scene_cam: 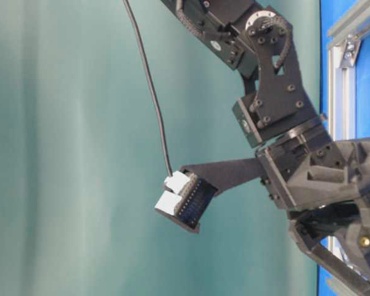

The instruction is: Insert the wire through the string loop located on the left side.

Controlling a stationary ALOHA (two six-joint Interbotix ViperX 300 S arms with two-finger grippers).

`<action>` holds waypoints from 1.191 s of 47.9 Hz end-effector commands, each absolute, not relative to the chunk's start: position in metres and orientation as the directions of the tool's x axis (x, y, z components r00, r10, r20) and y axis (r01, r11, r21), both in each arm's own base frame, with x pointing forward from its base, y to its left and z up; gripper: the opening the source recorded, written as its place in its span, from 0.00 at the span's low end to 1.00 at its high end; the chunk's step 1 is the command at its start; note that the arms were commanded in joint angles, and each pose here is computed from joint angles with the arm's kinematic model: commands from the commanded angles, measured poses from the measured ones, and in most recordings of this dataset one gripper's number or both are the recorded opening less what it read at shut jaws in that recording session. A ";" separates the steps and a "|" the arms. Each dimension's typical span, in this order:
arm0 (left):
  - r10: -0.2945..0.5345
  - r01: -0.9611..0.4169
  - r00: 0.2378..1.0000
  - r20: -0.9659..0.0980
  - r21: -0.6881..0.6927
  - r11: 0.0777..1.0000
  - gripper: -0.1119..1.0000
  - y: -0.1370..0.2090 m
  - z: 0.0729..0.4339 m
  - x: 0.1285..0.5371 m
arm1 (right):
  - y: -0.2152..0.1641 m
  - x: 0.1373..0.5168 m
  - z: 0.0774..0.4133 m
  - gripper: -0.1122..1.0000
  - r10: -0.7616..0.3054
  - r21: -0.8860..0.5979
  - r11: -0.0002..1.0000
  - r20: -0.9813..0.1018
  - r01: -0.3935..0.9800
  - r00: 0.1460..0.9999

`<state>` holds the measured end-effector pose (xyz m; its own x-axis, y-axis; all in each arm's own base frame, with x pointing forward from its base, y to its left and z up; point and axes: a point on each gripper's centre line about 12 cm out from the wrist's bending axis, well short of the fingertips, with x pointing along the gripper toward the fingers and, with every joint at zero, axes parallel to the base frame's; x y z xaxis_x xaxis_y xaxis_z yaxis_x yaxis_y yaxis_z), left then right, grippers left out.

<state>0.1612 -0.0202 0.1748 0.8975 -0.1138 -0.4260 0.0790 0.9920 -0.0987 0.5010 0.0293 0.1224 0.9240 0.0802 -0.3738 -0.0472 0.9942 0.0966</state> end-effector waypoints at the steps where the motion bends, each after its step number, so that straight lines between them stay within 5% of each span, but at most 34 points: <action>1: -0.102 0.068 0.902 -0.419 -0.097 0.993 0.46 -0.018 0.178 0.164 | 0.030 0.504 0.150 0.93 0.082 0.097 0.994 -0.316 -0.054 0.945; 9: -0.101 0.067 0.900 -0.423 -0.096 0.993 0.86 -0.018 0.178 0.164 | 0.030 0.503 0.150 0.93 0.082 0.097 0.994 -0.316 -0.054 0.945; 27: -0.102 0.069 0.912 -0.398 -0.098 0.993 0.79 -0.018 0.184 0.164 | 0.030 0.504 0.155 0.93 0.083 0.101 0.993 -0.306 -0.054 0.948; 57: -0.103 0.089 0.986 -0.135 -0.107 0.990 0.79 -0.018 0.242 0.168 | 0.029 0.489 0.229 0.93 0.075 0.099 0.994 -0.254 -0.051 0.964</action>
<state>0.1650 -0.0180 0.2272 0.9776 -0.1062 -0.1816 0.0869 0.9900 -0.1110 0.4908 0.0277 0.1951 0.9456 0.0717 -0.3174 -0.0436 0.9945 0.0949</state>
